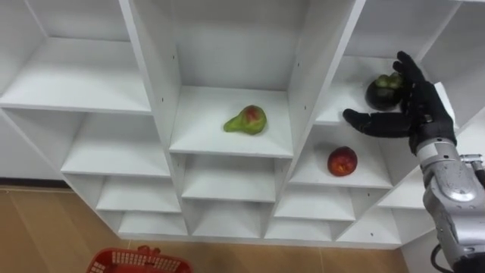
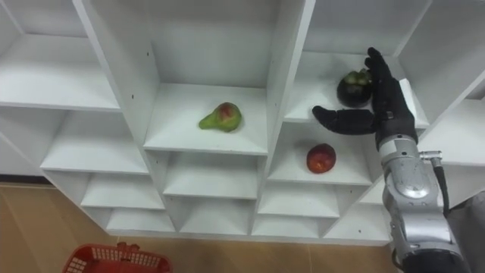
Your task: Collect fruits from the closet
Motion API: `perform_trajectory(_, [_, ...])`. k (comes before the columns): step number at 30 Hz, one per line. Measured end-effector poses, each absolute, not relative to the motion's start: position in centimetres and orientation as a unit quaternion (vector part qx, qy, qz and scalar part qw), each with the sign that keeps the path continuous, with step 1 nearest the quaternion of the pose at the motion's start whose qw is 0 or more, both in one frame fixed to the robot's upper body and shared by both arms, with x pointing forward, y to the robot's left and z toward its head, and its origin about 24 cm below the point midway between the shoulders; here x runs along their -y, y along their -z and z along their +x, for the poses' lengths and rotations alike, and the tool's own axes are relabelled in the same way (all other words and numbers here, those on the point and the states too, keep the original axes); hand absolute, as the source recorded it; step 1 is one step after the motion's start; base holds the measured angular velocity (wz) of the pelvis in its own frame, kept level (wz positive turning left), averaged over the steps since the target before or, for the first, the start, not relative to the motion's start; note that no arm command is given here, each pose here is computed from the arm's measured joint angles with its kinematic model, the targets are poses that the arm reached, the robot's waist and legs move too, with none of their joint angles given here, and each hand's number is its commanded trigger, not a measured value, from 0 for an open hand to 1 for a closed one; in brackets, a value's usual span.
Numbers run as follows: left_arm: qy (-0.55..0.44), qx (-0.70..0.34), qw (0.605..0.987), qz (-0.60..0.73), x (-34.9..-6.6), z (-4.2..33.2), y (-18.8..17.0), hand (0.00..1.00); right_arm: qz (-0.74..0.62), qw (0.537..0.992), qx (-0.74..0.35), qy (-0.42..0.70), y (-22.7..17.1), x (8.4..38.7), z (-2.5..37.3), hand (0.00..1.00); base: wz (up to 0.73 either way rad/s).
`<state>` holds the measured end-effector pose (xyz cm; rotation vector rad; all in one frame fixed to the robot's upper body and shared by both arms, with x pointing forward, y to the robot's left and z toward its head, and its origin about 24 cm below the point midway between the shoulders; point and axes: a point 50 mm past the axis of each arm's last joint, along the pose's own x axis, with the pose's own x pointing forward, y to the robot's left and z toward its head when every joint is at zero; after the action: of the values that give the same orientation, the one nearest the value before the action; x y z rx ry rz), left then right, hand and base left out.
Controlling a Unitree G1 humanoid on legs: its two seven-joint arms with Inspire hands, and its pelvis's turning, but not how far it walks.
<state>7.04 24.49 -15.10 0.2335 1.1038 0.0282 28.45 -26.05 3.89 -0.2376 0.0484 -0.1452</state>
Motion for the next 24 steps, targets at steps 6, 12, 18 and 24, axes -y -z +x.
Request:
perform_trajectory(6, [-0.014, -0.525, 0.844, 0.110, -24.5, 6.9, 15.1, 1.00, -0.119, 0.989, -0.023, 0.085, -4.0, 26.7, 28.9, 1.00, 0.00])
perform_trajectory(12, [-0.013, -0.525, 0.844, 0.110, -24.5, 6.9, 15.1, 1.00, -0.116, 0.987, -0.014, 0.109, -4.4, 27.8, 28.8, 1.00, 0.00])
perform_trajectory(18, [-0.015, -0.526, 0.843, 0.111, -24.5, 6.9, 15.2, 1.00, -0.112, 0.987, -0.014, 0.117, -4.4, 28.1, 28.9, 1.00, 0.00])
perform_trajectory(24, [-0.022, -0.525, 0.843, 0.116, -24.6, 6.9, 15.1, 1.00, -0.112, 0.988, -0.019, 0.108, -4.2, 27.9, 29.0, 1.00, 0.00])
